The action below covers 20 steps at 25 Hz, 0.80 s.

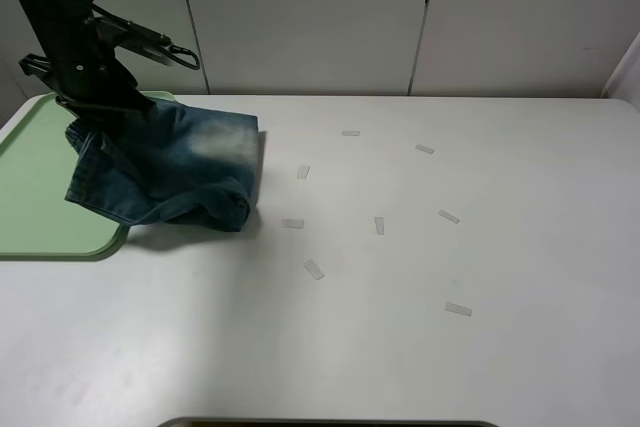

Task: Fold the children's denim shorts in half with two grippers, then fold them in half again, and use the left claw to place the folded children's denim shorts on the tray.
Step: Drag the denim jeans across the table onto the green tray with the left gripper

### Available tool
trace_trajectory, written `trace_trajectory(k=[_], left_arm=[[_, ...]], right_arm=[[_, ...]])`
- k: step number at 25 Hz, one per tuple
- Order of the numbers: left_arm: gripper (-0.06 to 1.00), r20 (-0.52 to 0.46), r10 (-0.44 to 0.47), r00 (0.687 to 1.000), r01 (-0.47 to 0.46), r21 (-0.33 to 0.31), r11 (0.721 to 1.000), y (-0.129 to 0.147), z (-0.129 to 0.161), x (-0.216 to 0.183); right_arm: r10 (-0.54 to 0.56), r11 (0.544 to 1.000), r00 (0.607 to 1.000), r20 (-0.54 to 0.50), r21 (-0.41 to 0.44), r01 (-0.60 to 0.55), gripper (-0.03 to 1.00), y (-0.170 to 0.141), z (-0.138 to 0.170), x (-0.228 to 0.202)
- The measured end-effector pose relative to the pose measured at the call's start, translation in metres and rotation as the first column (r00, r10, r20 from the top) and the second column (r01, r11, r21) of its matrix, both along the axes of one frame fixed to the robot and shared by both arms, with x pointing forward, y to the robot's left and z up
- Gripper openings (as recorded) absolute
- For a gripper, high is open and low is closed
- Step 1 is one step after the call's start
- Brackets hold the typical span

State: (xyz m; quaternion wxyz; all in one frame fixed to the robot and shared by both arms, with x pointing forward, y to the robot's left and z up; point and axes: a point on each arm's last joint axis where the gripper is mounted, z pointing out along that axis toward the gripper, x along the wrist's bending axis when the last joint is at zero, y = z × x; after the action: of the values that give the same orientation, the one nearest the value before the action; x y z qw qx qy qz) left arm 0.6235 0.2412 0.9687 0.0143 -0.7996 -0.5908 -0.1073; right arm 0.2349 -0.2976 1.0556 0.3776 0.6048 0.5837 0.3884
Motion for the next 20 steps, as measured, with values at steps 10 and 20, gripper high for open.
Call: trace_trajectory(k=[10, 20], left_arm=[[0.22, 0.033, 0.009, 0.999, -0.012, 0.093, 0.996, 0.054, 0.002, 0.009], [0.22, 0.062, -0.061, 0.996, 0.053, 0.123, 0.991, 0.095, 0.004, 0.014]], right_arm=[[0.000, 1.000, 1.000, 0.000, 0.000, 0.000, 0.69, 0.000, 0.000, 0.000], [0.000, 1.000, 1.000, 0.000, 0.000, 0.000, 0.69, 0.000, 0.000, 0.000]])
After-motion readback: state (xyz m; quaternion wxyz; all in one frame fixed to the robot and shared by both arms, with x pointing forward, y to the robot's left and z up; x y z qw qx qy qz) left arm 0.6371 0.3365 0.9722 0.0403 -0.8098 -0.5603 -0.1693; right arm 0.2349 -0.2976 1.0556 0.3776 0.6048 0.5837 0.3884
